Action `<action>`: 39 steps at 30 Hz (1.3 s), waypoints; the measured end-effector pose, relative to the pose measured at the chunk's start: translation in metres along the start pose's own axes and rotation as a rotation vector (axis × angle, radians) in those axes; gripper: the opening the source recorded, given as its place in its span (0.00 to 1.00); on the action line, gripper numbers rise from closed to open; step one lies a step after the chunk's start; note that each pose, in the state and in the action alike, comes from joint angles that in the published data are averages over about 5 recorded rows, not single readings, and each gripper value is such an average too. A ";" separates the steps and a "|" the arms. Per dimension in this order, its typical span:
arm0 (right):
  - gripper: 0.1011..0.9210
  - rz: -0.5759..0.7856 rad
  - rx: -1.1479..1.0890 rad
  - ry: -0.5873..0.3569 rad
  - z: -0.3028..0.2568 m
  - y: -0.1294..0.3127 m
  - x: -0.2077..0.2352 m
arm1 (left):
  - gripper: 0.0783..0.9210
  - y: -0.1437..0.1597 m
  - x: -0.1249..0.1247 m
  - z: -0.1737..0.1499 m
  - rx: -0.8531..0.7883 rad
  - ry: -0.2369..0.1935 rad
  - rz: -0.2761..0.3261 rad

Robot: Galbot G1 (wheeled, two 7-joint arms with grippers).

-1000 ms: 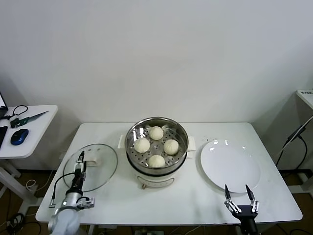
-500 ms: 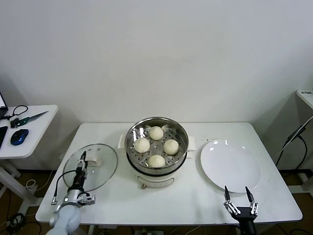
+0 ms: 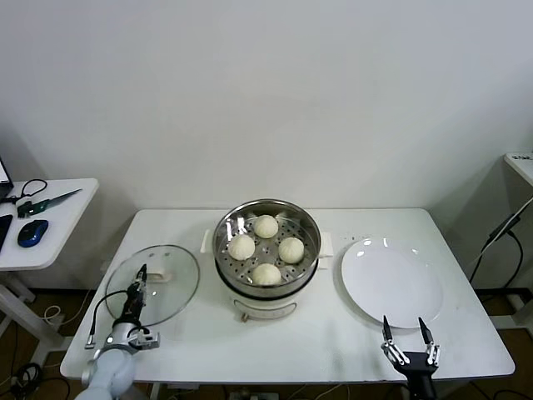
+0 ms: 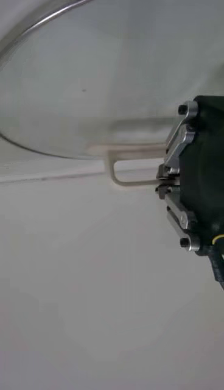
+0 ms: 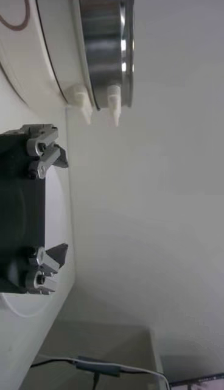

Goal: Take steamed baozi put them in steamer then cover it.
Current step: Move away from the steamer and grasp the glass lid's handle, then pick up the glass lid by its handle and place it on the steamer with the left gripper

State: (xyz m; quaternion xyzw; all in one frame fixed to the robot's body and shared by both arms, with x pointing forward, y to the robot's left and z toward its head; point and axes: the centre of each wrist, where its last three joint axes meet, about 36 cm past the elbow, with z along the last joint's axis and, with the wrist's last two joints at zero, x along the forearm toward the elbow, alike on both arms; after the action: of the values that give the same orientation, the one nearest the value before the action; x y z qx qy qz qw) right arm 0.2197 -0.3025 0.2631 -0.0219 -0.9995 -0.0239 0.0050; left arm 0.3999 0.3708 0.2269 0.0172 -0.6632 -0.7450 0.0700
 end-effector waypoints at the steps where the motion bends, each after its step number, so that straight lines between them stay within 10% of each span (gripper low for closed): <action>1: 0.88 0.000 0.000 -0.001 0.000 0.000 0.000 | 0.08 0.001 0.000 0.001 0.003 0.001 -0.002; 13: 0.88 0.005 0.011 -0.014 -0.004 -0.001 -0.003 | 0.07 0.052 0.000 0.005 0.097 0.020 -0.071; 25: 0.88 0.015 0.036 -0.015 -0.005 0.002 -0.002 | 0.07 0.172 -0.001 -0.004 0.200 0.057 -0.138; 39: 0.88 0.014 0.073 -0.011 -0.003 0.001 -0.007 | 0.07 0.261 0.034 -0.103 0.252 -0.011 -0.114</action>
State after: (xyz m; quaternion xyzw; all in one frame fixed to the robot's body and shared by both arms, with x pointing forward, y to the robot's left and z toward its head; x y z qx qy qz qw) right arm 0.2266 -0.3020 0.2665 -0.0289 -0.9995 0.0125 0.0005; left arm 0.3997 0.2362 0.4754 0.0592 -0.7499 -0.6585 0.0211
